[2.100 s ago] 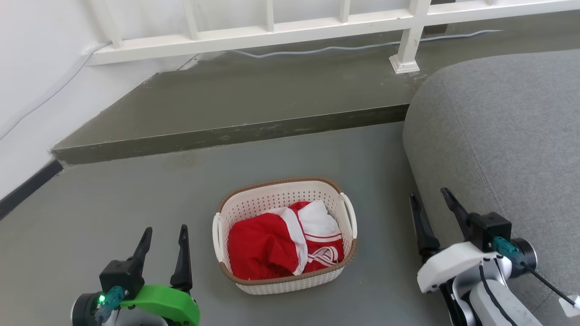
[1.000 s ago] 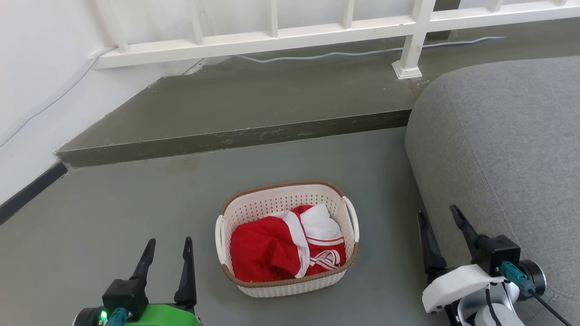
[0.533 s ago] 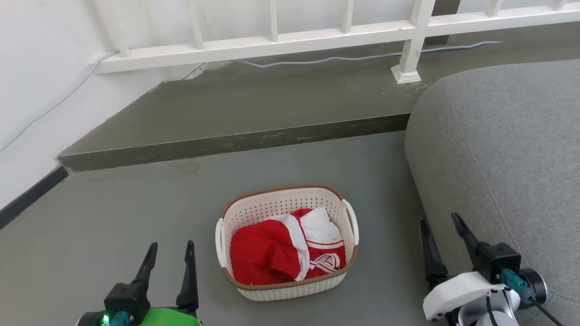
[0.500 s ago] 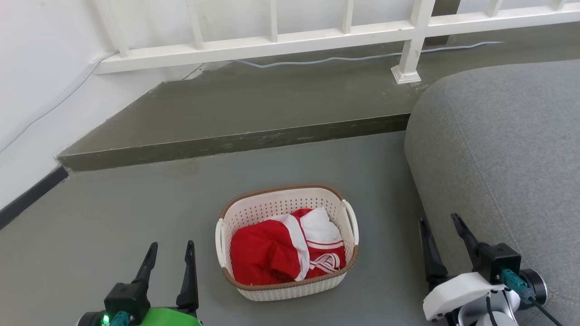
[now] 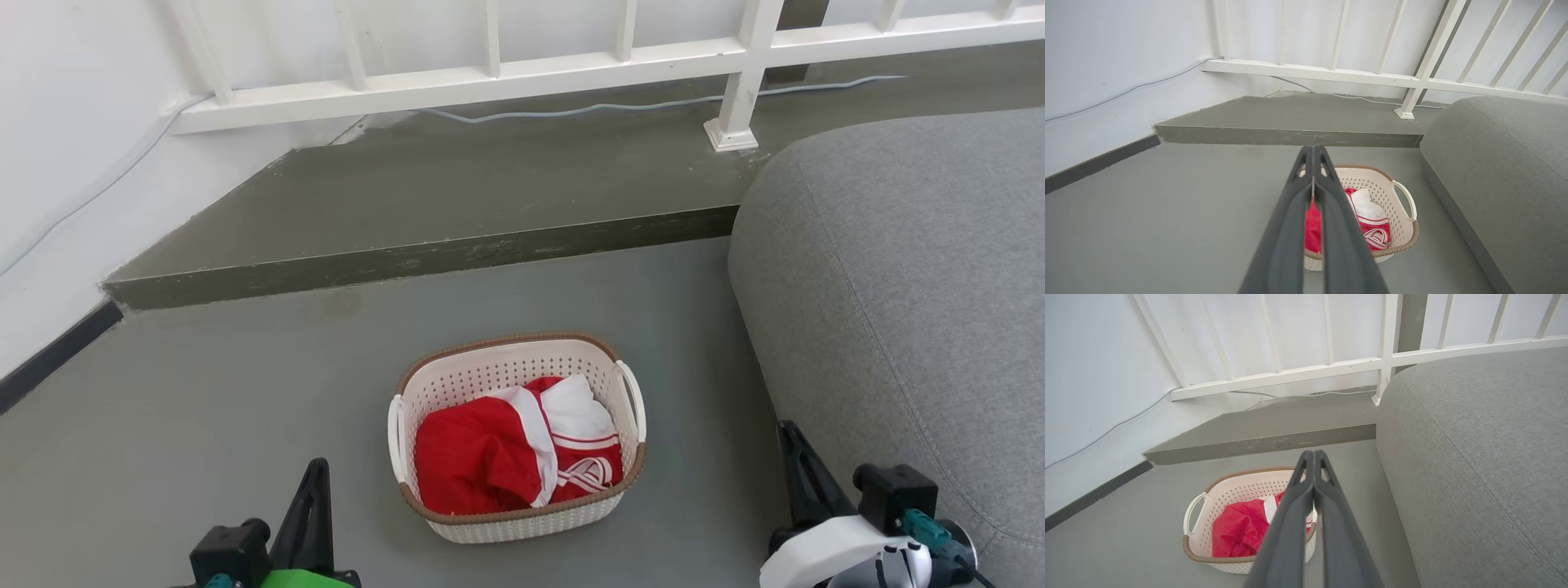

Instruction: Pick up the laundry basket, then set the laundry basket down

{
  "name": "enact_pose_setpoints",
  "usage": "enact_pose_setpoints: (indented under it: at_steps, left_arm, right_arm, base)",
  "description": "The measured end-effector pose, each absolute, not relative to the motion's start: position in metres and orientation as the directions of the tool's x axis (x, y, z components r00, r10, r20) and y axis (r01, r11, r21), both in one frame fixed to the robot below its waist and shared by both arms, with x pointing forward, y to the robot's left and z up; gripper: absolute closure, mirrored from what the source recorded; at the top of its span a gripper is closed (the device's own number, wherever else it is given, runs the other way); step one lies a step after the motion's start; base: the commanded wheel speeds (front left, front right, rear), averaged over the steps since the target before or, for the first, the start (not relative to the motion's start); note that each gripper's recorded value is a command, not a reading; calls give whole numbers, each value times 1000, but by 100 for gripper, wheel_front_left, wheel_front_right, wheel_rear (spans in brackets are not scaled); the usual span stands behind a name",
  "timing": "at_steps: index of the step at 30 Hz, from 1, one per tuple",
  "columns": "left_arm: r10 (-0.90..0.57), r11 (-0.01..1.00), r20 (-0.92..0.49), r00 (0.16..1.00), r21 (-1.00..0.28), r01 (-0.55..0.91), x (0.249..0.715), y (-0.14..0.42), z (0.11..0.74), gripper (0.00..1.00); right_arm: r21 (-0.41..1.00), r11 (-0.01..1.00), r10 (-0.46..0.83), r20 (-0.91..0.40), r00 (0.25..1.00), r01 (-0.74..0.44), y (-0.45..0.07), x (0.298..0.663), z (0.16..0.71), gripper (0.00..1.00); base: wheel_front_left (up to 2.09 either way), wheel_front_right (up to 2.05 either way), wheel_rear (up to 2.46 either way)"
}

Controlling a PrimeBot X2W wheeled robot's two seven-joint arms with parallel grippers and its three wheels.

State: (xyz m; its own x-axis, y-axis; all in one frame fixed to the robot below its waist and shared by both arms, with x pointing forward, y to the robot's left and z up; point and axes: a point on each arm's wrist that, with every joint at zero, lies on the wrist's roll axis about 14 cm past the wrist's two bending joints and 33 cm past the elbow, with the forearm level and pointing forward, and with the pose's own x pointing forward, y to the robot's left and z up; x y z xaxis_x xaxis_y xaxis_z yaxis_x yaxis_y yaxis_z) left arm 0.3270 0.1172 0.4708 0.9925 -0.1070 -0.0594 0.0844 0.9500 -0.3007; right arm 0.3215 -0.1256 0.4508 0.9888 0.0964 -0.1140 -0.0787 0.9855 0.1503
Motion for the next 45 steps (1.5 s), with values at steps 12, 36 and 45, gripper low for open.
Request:
enact_pose_setpoints:
  at_steps: [12, 36, 45]
  left_arm:
    - [-76, 887, -96, 992, -461, 24, 329, 126, 467, 100]
    - [-43, 718, -167, 985, -690, -86, 337, 145, 458, 100]
    - [-41, 643, -186, 982, -757, -116, 340, 151, 456, 100]
  right_arm:
    - [334, 942, 63, -130, 990, -16, -133, 324, 453, 100]
    - [613, 781, 1, -196, 981, 122, -158, 335, 449, 100]
    - [697, 702, -3, -206, 978, 149, -165, 340, 449, 100]
  base:
    - [0, 0, 0]
    - [0, 0, 0]
    - [0, 0, 0]
